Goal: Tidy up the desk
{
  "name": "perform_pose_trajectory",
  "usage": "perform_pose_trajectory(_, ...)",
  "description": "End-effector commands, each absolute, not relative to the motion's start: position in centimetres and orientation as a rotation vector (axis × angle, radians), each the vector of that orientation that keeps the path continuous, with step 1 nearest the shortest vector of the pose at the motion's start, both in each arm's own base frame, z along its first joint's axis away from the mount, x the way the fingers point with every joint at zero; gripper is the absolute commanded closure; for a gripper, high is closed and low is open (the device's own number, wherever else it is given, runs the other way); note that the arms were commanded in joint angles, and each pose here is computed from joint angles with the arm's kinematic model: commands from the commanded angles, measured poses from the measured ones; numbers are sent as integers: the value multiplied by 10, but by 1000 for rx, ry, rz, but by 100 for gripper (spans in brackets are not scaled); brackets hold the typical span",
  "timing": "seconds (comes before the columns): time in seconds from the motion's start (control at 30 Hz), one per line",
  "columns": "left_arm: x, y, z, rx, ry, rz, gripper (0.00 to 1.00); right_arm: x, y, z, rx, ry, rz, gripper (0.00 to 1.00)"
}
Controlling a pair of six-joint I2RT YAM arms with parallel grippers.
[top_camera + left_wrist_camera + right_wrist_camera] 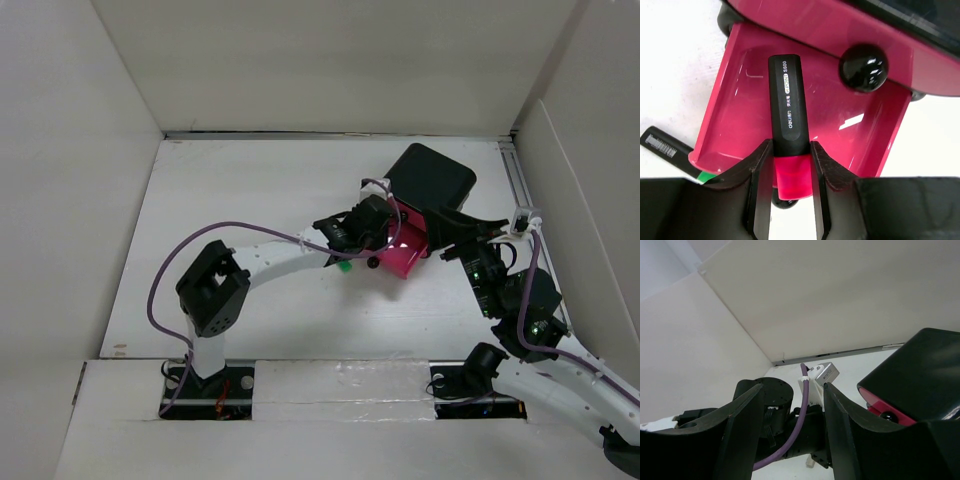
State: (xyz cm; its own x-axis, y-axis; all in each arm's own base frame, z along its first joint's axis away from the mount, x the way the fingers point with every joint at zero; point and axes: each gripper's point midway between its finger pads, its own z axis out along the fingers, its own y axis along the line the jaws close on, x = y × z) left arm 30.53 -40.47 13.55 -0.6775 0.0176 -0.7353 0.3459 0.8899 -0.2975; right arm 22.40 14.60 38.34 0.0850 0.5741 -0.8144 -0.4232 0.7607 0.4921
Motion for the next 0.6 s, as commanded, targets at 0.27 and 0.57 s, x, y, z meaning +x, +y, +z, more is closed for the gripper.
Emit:
perform_pose_trajectory(0.27, 321, -398, 176, 201, 2130, -540, 34, 223, 142, 395, 152, 1251, 757, 44)
perform_pose_trajectory(0.57, 295, -325, 183, -66, 2012, -477, 76, 226, 146, 391, 150, 1262, 752, 44)
